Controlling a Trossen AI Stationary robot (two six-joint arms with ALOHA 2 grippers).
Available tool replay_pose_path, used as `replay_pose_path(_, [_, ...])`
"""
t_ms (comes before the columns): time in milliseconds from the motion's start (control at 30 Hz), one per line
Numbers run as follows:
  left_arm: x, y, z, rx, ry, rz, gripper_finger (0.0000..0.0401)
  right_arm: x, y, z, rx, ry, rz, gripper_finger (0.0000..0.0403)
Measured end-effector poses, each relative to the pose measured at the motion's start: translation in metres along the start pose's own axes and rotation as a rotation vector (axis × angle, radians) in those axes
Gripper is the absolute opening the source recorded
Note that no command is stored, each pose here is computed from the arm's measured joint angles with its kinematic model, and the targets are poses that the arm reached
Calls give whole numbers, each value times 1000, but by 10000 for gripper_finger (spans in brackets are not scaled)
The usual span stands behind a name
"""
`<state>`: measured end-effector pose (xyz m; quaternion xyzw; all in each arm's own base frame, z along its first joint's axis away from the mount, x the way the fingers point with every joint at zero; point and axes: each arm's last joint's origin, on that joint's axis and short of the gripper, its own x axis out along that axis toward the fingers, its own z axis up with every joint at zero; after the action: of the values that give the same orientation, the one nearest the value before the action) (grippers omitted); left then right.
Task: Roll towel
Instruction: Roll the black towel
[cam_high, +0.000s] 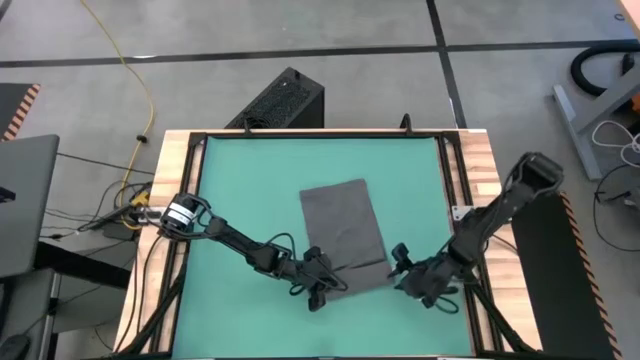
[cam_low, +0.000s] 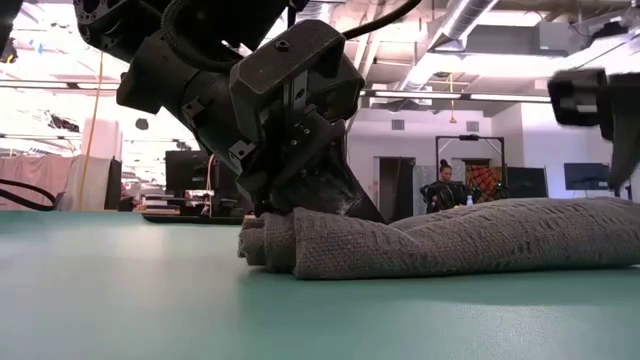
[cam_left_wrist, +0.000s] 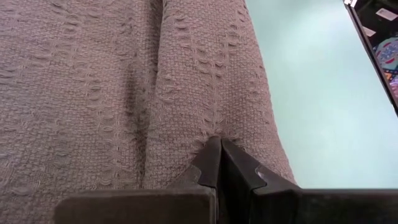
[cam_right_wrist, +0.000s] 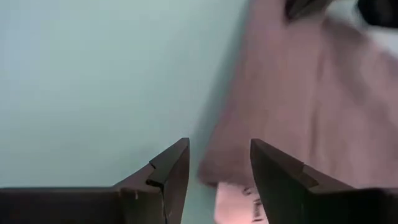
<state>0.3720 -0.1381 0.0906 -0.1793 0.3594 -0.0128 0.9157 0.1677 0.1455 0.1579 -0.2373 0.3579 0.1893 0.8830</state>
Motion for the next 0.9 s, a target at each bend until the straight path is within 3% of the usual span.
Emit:
replay_pose_path(333, [-2,-2,2,-5,12,-41,0,36,4,-12,-7,103,-137,187])
replay_pose_path(433, [-9,-6,6,22,9,-57,0,41,5,-14,34,119,-142,155])
replay_pose_path(533, [-22,-11,17,63,-22,-71,0,43,5,-15,80,127,-134,92])
replay_pose_path(633, [-38,-16,31,108,-97,-58,0,42,5,-15,137,128,-93,26])
replay_pose_path(767, [-46,-23,48,166,-241,-72,0,37,-4,-11,308,106,-8,28])
replay_pose_path(900, [-38,-17,51,181,-282,-19,0,31,-14,-5,532,95,183,27])
